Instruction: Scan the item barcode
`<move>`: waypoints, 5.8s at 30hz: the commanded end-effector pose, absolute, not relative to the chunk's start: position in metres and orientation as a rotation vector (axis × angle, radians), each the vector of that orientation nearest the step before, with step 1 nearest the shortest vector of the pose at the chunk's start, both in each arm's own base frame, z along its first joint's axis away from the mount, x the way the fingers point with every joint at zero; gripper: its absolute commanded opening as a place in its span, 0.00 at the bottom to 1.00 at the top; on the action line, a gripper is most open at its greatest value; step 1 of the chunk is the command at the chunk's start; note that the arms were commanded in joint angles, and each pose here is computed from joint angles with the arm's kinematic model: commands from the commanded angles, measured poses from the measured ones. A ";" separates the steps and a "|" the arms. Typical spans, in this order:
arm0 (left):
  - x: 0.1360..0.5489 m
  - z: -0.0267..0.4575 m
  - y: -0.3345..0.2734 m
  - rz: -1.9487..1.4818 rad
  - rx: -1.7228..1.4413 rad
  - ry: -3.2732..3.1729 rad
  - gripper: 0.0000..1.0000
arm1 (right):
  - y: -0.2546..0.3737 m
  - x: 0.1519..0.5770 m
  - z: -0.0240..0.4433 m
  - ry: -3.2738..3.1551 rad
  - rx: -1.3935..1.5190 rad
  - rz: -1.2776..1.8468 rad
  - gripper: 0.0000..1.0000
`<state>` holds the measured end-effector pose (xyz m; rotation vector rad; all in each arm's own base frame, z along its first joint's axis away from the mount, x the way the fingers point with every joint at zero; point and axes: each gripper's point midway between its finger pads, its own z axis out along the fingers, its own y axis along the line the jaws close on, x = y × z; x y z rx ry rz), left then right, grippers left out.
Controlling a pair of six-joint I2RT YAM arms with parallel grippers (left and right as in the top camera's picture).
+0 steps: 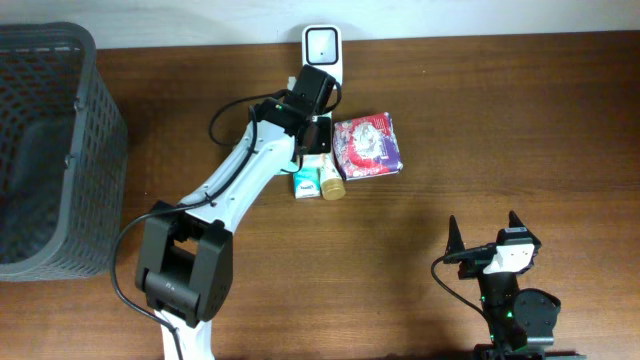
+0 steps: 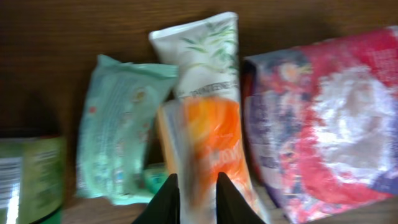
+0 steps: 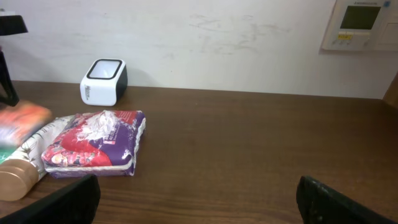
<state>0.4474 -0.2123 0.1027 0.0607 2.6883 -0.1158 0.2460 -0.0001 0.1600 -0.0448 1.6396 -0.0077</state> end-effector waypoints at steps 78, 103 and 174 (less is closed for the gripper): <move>0.302 0.273 -0.068 0.127 -0.132 2.743 0.99 | 0.145 0.429 0.015 2.830 -0.189 1.074 0.04; 0.302 0.273 -0.068 0.127 -0.132 2.743 0.99 | 0.015 0.405 0.074 2.992 0.081 -0.855 0.22; 0.302 0.273 -0.068 0.128 -0.133 2.742 0.99 | 0.107 0.444 0.155 2.931 -0.215 0.066 0.99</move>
